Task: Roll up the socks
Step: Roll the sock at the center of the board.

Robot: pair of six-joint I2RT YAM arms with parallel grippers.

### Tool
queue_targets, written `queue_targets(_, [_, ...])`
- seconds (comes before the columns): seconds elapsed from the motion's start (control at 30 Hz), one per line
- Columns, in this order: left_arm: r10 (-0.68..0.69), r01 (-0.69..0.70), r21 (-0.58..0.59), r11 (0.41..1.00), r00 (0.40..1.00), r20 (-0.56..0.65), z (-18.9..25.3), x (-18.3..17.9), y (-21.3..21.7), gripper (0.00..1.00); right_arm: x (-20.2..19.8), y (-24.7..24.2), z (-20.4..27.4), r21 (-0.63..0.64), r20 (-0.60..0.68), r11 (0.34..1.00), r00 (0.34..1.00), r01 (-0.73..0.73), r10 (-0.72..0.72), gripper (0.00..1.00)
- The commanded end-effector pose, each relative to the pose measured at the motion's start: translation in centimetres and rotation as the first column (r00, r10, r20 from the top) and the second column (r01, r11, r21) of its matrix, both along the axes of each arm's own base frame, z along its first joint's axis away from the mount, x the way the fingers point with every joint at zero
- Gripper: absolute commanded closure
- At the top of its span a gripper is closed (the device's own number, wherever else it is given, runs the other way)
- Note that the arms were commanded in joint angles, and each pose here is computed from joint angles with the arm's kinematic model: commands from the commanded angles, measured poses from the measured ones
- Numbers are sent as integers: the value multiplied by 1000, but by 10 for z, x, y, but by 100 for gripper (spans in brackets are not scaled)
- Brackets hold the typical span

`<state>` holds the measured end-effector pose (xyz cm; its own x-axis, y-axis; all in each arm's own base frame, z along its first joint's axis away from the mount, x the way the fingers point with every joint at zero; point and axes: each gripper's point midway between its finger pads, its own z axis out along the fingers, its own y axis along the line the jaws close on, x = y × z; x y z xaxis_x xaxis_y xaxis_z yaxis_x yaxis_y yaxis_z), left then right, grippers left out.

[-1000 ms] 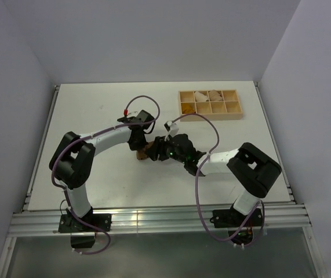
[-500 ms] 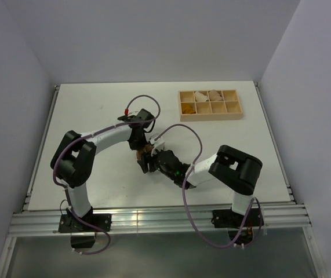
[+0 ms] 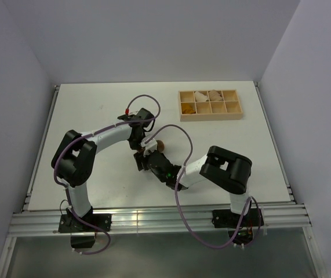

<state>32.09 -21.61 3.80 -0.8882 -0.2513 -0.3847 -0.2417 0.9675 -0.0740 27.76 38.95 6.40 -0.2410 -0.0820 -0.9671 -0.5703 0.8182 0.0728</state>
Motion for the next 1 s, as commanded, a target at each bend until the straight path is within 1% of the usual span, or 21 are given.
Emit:
queue_targets(0.0, [-53, 51, -15, 999, 984, -172, -35, -34, -6, 100, 9, 12, 15, 5, 69, 999, 997, 34, -34, 33])
queue_targets(0.17, [-59, 53, -36, 998, 983, -177, -34, -34, -10, 100, 7, 19, -6, -61, 42, 998, 999, 33, -31, 35])
queue_targets(0.27, [-57, 47, -54, 997, 981, -185, -36, -35, -10, 100, 9, 20, -21, -97, 16, 994, 999, 49, -47, 39])
queue_targets(0.37, [-57, 44, -78, 996, 981, -183, -36, -35, -13, 100, 12, 15, -32, -123, 4, 989, 996, 87, -87, 53])
queue_targets(0.4, [-58, 43, -85, 995, 981, -184, -35, -35, -14, 100, 13, 15, -32, -125, 4, 987, 995, 98, -98, 60])
queue_targets(0.47, [-62, 42, -105, 994, 980, -189, -36, -37, -17, 100, 15, 11, -39, -147, -4, 982, 992, 121, -123, 67])
queue_targets(0.5, [-61, 40, -110, 993, 980, -190, -36, -37, -17, 100, 15, 11, -41, -152, -7, 981, 992, 123, -126, 77])
queue_targets(0.67, [-51, 21, -168, 986, 984, -173, -29, -35, -18, 98, 13, 7, -52, -190, -38, 975, 991, 118, -127, 98])
queue_targets(0.7, [-44, 14, -171, 985, 985, -169, -28, -34, -16, 94, 11, 5, -55, -195, -48, 975, 991, 110, -121, 100])
queue_targets(0.77, [-25, -7, -199, 980, 987, -160, -22, -31, -12, 91, 9, 3, -57, -184, -68, 979, 992, 90, -104, 100])
queue_targets(0.8, [-21, -10, -210, 978, 990, -143, -18, -28, -11, 86, 7, 3, -57, -179, -79, 981, 992, 81, -96, 100])
queue_targets(0.87, [7, -34, -229, 973, 993, -119, -10, -23, -5, 79, 5, 2, -55, -156, -111, 986, 991, 58, -76, 100])
queue_targets(0.9, [17, -42, -240, 970, 994, -106, -6, -20, -2, 69, 4, 1, -56, -149, -124, 988, 990, 46, -65, 100])
queue_targets(0.97, [49, -65, -265, 962, 997, -67, 5, -11, 5, 59, 1, -1, -57, -124, -164, 992, 985, 31, -51, 100])
